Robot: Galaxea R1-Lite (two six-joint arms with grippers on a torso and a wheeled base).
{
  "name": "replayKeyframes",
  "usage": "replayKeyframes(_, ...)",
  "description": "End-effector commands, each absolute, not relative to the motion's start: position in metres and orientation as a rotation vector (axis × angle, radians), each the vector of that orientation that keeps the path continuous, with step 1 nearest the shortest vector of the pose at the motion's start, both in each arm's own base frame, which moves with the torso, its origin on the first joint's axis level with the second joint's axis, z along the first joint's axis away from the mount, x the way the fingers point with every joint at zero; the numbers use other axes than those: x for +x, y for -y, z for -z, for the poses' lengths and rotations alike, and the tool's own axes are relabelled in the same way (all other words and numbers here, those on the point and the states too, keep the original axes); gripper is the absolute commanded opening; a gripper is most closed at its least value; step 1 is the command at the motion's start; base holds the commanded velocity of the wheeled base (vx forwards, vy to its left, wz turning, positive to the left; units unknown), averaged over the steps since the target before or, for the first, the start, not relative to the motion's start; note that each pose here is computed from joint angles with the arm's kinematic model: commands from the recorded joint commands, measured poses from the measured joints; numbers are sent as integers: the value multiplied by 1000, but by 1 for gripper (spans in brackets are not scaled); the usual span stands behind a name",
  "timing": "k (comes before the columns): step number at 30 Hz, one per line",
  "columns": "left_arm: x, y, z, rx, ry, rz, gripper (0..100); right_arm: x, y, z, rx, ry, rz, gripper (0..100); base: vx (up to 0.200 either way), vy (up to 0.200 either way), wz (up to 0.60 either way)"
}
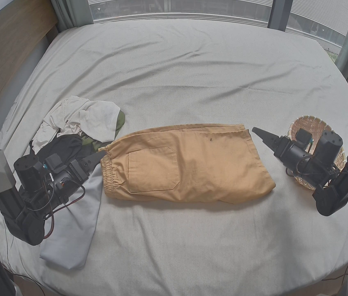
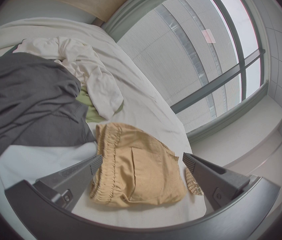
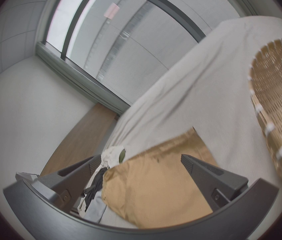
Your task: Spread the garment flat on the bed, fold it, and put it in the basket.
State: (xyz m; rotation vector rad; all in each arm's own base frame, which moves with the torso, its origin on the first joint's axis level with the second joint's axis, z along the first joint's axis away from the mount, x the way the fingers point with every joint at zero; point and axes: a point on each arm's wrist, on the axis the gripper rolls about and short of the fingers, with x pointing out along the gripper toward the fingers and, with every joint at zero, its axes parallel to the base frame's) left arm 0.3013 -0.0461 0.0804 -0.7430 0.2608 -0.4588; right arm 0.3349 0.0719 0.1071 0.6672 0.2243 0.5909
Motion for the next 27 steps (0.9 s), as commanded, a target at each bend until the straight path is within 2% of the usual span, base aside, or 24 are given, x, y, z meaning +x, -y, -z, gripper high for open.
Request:
replayKeyframes(1, 285, 61, -79, -720, -312, 519, 100, 304, -84, -107, 647, -380, -598, 100, 0, 0, 0)
replayKeyframes(11, 283, 61, -74, -683, -321, 521, 100, 273, -87, -76, 462, -616, -584, 100, 0, 0, 0)
replayKeyframes(27, 283, 62, -73, -682, -327, 520, 100, 285, -83, -39, 475, -733, -518, 100, 0, 0, 0)
